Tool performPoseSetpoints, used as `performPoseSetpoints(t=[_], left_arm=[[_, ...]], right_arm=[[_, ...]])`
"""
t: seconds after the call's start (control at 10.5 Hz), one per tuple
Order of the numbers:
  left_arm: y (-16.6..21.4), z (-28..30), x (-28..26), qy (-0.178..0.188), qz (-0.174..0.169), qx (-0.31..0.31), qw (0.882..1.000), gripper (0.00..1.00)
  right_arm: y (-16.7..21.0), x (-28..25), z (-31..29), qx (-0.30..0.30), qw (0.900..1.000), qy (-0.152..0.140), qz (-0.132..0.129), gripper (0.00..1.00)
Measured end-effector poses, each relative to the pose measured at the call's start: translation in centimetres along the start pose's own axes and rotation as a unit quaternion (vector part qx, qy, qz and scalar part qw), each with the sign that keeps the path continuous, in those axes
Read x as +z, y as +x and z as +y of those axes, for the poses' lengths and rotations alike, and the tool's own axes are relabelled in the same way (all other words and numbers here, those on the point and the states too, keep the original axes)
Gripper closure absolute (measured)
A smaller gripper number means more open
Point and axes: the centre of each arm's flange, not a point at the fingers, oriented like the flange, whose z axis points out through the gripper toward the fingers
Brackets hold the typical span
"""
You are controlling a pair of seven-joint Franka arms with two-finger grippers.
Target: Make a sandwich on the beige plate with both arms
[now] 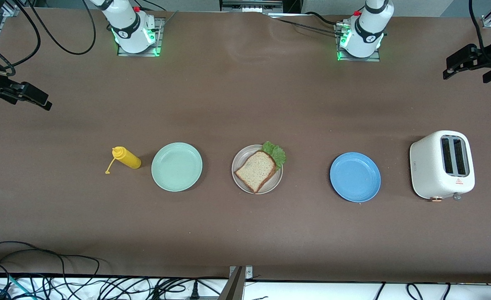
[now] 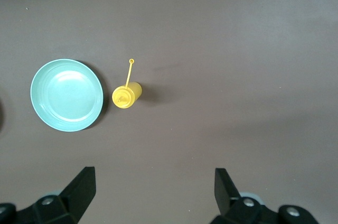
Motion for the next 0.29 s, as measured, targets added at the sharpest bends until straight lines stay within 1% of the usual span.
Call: performPoseSetpoints(t=[0.29], left_arm=[[0.10,-0.18,0.25,0.000,-0.003,-0.001,1.000,0.00]], right_arm=[[-0.01,-0.01,-0.01,-0.010,1.000,0.000,0.000,0.00]])
